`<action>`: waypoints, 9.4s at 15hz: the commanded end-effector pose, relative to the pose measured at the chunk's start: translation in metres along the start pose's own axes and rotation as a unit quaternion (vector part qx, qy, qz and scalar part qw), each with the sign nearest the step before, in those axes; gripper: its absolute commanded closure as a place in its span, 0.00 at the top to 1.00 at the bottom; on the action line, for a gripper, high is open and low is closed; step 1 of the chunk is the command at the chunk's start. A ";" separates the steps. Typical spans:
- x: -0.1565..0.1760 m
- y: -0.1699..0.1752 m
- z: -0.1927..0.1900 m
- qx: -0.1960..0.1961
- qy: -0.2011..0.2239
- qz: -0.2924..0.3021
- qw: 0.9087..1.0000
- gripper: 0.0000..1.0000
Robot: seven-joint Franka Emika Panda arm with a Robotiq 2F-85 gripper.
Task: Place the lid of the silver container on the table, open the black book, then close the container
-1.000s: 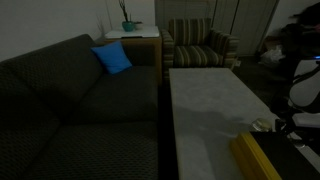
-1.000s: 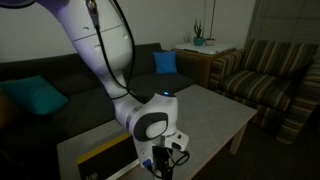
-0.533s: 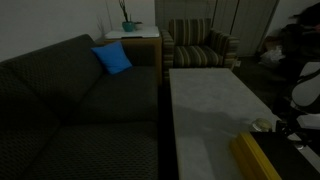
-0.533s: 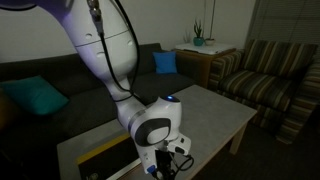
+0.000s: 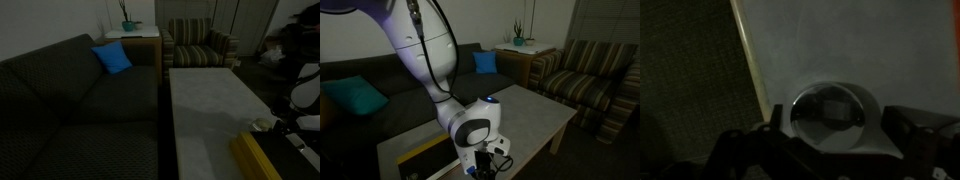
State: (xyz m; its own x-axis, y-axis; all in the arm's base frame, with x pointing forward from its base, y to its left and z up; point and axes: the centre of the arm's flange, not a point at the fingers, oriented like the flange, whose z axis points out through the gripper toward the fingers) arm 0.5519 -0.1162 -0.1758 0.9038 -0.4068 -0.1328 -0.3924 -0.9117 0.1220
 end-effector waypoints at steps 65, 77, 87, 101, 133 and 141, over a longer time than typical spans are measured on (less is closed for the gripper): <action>0.018 0.034 -0.030 0.143 -0.178 -0.272 0.935 0.08; -0.004 0.022 0.003 0.219 -0.202 -0.321 0.899 0.00; -0.011 0.023 0.009 0.308 -0.183 -0.350 0.866 0.00; 0.001 0.042 0.004 0.373 -0.178 -0.405 0.816 0.00; 0.001 0.050 0.038 0.428 -0.117 -0.241 0.864 0.00; -0.004 0.058 0.044 0.452 -0.118 -0.236 0.852 0.00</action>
State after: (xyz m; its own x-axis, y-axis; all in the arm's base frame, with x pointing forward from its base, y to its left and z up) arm 0.5101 -0.1624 -0.1821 0.9765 0.1219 -0.1777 -0.0561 -0.6522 -0.7559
